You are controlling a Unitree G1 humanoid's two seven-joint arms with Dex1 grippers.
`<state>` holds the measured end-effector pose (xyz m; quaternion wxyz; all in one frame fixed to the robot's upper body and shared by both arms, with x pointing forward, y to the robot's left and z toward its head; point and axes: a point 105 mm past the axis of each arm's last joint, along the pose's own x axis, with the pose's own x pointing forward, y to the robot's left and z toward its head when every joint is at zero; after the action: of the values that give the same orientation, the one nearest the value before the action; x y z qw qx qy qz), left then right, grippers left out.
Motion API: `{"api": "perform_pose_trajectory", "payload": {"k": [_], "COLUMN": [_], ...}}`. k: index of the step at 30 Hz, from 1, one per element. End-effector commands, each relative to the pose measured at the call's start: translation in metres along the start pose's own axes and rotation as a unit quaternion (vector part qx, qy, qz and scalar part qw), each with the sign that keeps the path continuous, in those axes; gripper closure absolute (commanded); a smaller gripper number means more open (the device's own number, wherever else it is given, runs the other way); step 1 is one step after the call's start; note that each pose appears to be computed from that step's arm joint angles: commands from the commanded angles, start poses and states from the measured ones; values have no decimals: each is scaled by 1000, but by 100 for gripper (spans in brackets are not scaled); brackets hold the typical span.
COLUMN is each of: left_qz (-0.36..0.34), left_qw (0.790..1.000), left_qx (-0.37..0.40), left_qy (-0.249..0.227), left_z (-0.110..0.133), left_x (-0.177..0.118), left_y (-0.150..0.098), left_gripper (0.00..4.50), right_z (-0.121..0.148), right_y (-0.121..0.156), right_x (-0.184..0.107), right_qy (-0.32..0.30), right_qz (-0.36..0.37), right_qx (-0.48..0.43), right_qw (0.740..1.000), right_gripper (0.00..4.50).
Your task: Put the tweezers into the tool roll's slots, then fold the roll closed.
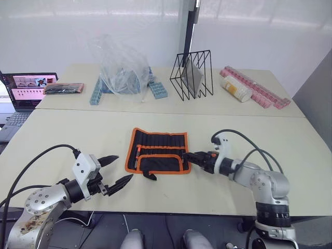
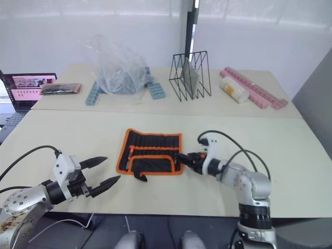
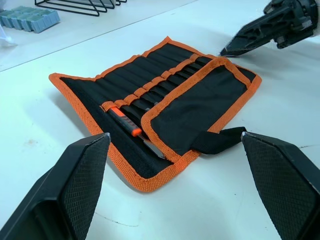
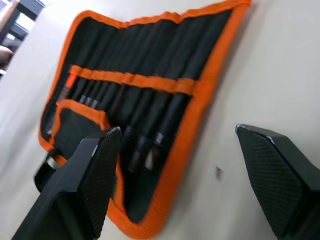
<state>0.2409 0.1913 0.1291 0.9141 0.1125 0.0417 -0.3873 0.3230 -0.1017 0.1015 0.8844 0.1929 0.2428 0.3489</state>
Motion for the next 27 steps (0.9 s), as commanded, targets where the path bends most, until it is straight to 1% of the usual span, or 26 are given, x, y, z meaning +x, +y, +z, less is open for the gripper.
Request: {"api": "perform_pose_trajectory", "payload": {"k": [1,5,11,14,15,16,17,23,27], "left_qz": [4,4,3,2,1,0,-1,-3,-6], "left_qw": [999,999,999,999,999,999,999,999,999], "left_qx": [29,32,34,34,34,34,35,35,34], "left_qy": [-14,-17,-16,-15,-14,-14,-14,-14,-12], "left_z": [11,14,14,15,15,15,15,15,15], "left_x": [-2,-1,0,1,1,2,3,4,4], "left_y": [0,0,-1,-1,-1,-1,-1,-1,-2], "left_gripper": [2,2,2,0,0,0,0,0,0], "right_z": [-12,-8,-7,-6,-6,-6,-7,-10,-5], "right_y": [11,8,1,-1,0,0,1,2,0], "right_x": [12,8,1,0,1,1,1,1,0], "right_qy": [31,19,11,9,8,8,9,8,-11], "right_qz": [27,27,17,14,14,15,15,19,14], "right_qx": [35,62,79,81,81,81,82,93,103], "right_qw": [999,998,997,997,997,997,997,995,995], "right_gripper": [62,62,62,135,170,214,239,447,447]}}
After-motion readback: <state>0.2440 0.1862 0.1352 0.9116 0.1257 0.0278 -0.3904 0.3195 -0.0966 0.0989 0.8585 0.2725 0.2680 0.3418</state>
